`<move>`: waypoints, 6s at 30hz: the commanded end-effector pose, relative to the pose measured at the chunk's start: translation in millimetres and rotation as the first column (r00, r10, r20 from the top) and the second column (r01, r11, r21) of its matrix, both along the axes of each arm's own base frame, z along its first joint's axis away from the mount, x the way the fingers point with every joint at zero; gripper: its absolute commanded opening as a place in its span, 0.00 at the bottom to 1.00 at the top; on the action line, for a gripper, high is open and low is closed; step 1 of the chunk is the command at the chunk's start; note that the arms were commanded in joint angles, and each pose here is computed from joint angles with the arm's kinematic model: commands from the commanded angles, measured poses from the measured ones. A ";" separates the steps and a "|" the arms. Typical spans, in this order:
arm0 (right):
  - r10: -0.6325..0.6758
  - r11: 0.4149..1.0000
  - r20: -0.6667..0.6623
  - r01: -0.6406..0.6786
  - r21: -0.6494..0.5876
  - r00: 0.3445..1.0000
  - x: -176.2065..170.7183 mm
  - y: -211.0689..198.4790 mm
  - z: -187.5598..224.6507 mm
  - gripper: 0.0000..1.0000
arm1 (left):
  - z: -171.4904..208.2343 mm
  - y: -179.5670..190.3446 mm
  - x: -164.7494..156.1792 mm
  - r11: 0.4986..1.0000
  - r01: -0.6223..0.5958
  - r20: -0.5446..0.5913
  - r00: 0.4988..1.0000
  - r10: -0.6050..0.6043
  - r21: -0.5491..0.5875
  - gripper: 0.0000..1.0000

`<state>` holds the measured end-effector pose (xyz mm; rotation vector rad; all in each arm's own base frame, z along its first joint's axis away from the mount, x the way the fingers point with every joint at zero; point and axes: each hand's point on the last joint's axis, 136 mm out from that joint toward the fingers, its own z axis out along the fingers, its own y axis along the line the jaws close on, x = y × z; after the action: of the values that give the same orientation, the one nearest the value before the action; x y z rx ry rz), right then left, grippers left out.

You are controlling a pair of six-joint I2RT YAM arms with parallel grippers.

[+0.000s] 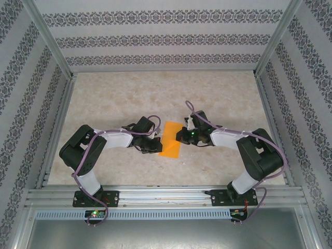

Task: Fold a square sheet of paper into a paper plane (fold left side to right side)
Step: Fold the triangle a second time at the center of the table, then turn over the paper at the center of the table.

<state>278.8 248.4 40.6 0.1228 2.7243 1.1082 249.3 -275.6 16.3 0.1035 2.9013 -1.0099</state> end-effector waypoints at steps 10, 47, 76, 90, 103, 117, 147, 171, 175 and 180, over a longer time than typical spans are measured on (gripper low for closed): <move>-0.039 0.993 -0.116 0.026 -0.118 0.992 -8.7 -12.6 -44.3 0.00 | -2.1 6.6 -9.7 0.996 0.015 -0.043 0.999 -0.011 0.084 0.01; -0.043 0.981 -0.214 0.000 -0.193 0.976 -26.7 -25.0 -69.6 0.00 | 4.0 -39.4 16.9 0.995 0.096 0.030 0.995 -0.097 0.029 0.00; -0.049 0.968 -0.252 -0.016 -0.249 0.967 -32.1 -36.4 -79.8 0.00 | -21.9 -7.3 -20.7 0.951 0.241 -0.016 0.970 -0.242 0.196 0.00; -0.057 0.967 -0.260 -0.011 -0.254 0.964 -32.4 -41.5 -82.0 0.00 | -24.2 11.5 -37.5 0.924 0.285 -0.038 0.958 -0.285 0.254 0.00; -0.057 0.967 -0.266 -0.013 -0.254 0.962 -33.6 -41.7 -82.9 0.00 | -28.4 29.0 -50.1 0.904 0.297 -0.058 0.954 -0.294 0.307 0.00; -0.053 0.968 -0.268 -0.016 -0.250 0.962 -32.7 -40.5 -82.7 0.00 | -33.3 55.8 -68.3 0.874 0.305 -0.099 0.952 -0.289 0.378 0.00; -0.082 0.996 0.093 0.085 -0.028 0.992 20.0 -42.1 37.2 0.64 | 54.4 6.3 29.8 0.995 0.004 0.206 0.978 0.017 -0.100 0.50; -0.063 0.995 0.053 0.059 0.080 0.997 -0.2 -40.1 24.0 0.61 | 43.5 -11.0 59.5 0.994 0.027 0.246 0.969 -0.001 -0.104 0.04; -0.062 0.989 0.067 0.052 0.141 0.996 2.6 -28.1 27.4 0.59 | 54.7 -8.5 59.2 0.990 -0.011 0.272 0.961 0.050 -0.142 0.03; -0.040 0.986 0.077 0.027 0.164 0.996 4.4 -8.7 25.5 0.57 | 58.5 -6.4 59.1 0.983 -0.052 0.278 0.955 0.100 -0.177 0.02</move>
<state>280.2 225.0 59.8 0.1797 2.5962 1.2329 298.4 -282.1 63.1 0.1683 2.6048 -1.0936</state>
